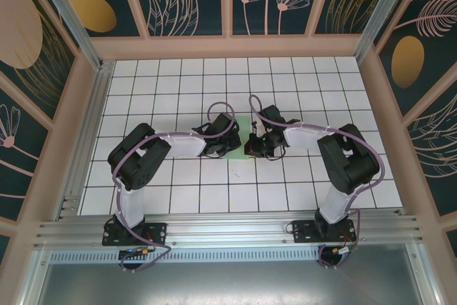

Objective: Fold a paper plane with a square sheet of paper (pick it up from the middle)
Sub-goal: Fold the triangle a second time at the center of the table.

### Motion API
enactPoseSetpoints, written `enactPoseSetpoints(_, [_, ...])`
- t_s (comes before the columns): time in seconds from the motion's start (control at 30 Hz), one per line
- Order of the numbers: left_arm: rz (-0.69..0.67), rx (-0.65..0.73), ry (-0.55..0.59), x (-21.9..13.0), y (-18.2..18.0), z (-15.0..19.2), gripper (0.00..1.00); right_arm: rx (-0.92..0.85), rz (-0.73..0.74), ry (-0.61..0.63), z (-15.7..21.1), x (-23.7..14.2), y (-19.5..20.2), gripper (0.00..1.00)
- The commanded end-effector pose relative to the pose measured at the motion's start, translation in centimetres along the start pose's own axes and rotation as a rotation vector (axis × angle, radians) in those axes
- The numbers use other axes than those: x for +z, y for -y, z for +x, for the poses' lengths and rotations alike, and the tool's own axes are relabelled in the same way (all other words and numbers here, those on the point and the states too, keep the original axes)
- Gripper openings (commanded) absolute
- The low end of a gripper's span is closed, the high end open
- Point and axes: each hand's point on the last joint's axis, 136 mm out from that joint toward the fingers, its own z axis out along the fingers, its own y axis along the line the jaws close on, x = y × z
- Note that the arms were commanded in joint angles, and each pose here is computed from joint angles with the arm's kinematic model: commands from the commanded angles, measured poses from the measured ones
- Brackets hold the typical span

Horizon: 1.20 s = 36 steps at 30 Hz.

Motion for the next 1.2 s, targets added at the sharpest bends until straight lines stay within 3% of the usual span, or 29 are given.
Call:
enactPoseSetpoints(0.0, [-0.095, -0.008, -0.061, 0.7, -3.1, 1.8, 0.09, 0.014, 0.006, -0.054, 1.5, 1.1, 1.2, 0.07])
enactPoseSetpoints(0.47, [-0.120, 0.013, -0.010, 0.1, -3.4, -1.1, 0.10, 0.079, 0.291, -0.132, 5.3, 1.8, 8.5, 0.06])
enactPoseSetpoints(1.0, [-0.160, 0.036, 0.043, 0.5, -5.1, -7.0, 0.10, 0.080, 0.361, -0.152, 6.1, 1.8, 10.2, 0.05])
enactPoseSetpoints(1.17, [-0.196, 0.049, 0.108, -1.2, -5.0, -10.0, 0.11, 0.078, 0.353, -0.148, 6.0, 1.8, 9.9, 0.05])
